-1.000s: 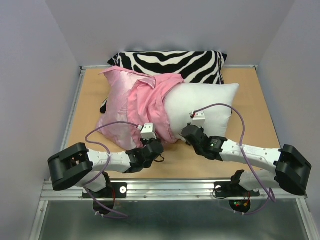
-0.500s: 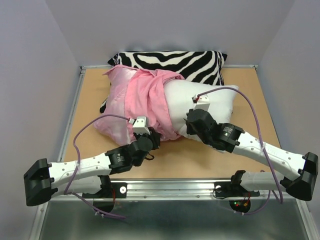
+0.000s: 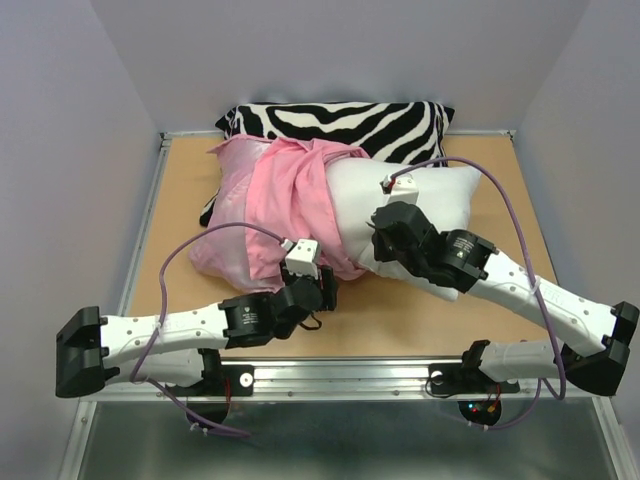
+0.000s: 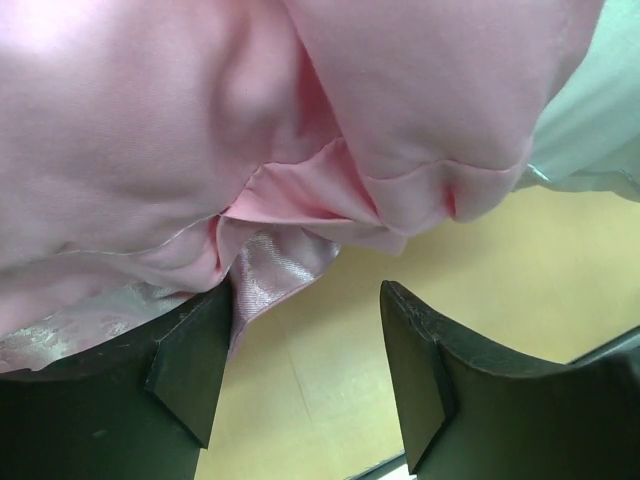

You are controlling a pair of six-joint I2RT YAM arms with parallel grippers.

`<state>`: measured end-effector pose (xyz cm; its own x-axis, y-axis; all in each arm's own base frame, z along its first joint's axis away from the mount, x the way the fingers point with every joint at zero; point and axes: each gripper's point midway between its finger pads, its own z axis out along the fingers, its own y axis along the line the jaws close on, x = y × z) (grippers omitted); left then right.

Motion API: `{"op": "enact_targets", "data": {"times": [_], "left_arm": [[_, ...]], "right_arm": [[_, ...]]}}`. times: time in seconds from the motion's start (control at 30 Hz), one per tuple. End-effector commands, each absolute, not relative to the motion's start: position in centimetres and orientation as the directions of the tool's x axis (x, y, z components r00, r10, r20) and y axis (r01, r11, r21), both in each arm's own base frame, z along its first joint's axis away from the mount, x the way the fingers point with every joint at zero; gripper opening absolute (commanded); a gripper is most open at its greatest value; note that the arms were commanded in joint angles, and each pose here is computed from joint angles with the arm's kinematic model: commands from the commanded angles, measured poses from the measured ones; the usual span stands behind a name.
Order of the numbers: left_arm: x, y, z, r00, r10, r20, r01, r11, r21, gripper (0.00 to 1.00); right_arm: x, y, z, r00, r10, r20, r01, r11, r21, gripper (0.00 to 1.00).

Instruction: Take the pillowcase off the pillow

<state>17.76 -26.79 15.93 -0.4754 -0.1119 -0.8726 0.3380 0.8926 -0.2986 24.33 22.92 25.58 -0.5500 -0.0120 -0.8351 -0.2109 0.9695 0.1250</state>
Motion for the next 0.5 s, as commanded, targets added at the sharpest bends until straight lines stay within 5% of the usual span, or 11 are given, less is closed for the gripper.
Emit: {"op": "enact_targets", "data": {"times": [0.0,0.07,0.17,0.23,0.47], "left_arm": [[18.5,-26.1,16.5,-0.452,-0.063,-0.890,0.295,0.931,-0.215,0.67],[18.8,-25.1,15.9,-0.457,-0.026,-0.889,0.244,0.957,-0.154,0.62],[19.4,-24.3,15.6,-0.457,-0.034,-0.889,0.159,0.980,-0.119,0.39],[19.4,-23.3,15.6,-0.466,-0.043,-0.883,0.101,0.990,-0.102,0.03],[17.9,-22.5,27.1,-0.335,-0.095,-0.938,0.095,0.986,-0.134,0.00]], "right_arm": [[25.5,23.5,32.8,-0.428,0.129,-0.895,-0.214,0.947,0.239,0.01],[25.6,23.7,33.5,-0.424,0.136,-0.896,-0.223,0.943,0.248,0.00],[25.5,23.9,34.4,-0.419,0.139,-0.897,-0.236,0.938,0.256,0.01],[25.4,23.8,35.3,-0.413,0.150,-0.898,-0.239,0.934,0.265,0.01],[24.6,21.8,39.8,-0.364,0.171,-0.916,-0.241,0.932,0.270,0.01]]}}
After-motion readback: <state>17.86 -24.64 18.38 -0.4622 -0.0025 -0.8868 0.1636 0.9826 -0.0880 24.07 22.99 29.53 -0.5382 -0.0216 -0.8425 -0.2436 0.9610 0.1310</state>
